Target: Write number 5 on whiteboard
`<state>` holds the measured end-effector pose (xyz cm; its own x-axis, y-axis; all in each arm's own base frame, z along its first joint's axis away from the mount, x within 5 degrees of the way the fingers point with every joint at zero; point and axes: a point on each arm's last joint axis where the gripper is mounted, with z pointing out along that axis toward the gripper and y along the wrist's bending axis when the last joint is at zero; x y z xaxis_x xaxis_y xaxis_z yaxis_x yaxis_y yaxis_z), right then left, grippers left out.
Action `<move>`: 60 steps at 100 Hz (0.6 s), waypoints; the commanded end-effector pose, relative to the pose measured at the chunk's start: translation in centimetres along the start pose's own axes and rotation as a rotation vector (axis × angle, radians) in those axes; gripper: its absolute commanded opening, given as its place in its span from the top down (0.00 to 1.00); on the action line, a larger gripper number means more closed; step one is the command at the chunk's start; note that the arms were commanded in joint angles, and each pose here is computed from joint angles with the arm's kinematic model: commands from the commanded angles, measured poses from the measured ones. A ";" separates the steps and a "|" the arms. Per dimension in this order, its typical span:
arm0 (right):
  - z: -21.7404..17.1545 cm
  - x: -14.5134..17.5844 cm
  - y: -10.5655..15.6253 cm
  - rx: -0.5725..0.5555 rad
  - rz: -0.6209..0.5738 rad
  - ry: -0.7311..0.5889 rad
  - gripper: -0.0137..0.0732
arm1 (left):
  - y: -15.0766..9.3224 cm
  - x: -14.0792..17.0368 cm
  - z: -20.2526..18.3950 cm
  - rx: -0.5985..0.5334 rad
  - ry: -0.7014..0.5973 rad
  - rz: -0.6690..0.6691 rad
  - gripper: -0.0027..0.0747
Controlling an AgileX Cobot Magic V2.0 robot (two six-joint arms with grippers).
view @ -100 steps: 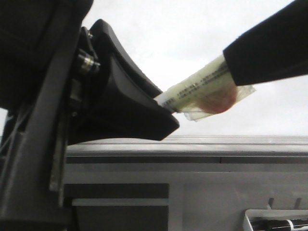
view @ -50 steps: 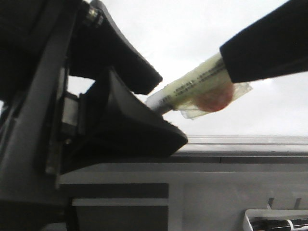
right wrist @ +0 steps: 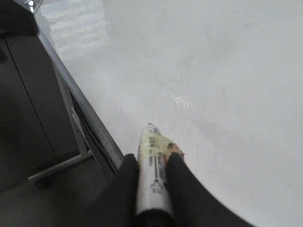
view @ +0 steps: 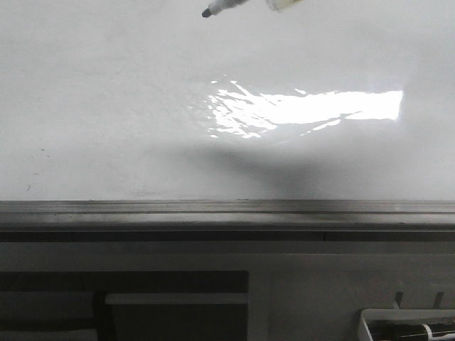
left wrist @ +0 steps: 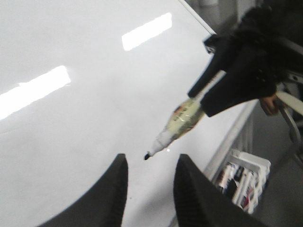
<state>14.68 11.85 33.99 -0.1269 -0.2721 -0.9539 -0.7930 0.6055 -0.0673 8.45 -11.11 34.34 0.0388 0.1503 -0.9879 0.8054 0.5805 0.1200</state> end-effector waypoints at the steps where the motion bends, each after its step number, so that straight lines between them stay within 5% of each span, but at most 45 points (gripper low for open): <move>1: -0.1 -2.1 -0.6 0.034 0.040 -0.021 0.89 | 1.1 -1.1 -2.1 -0.097 -0.115 -0.079 0.83; 19: -1.1 -5.1 -1.4 0.070 0.021 0.101 0.89 | 1.8 0.7 -4.6 -0.219 -0.090 -0.124 0.89; 34: -2.4 -7.8 -1.7 0.121 0.025 0.071 0.89 | 2.2 1.7 -5.3 -0.293 -0.019 -0.207 0.89; 60: -1.3 -5.5 -2.3 0.168 0.027 0.107 0.89 | 3.2 2.7 -5.8 -0.428 0.061 -0.287 0.89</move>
<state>16.05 11.06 39.32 -0.2703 -0.3836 -0.8830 -0.7134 0.6957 -0.0838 7.51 -4.61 31.41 -0.2323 0.0449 -0.9716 0.5042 0.8598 -0.0808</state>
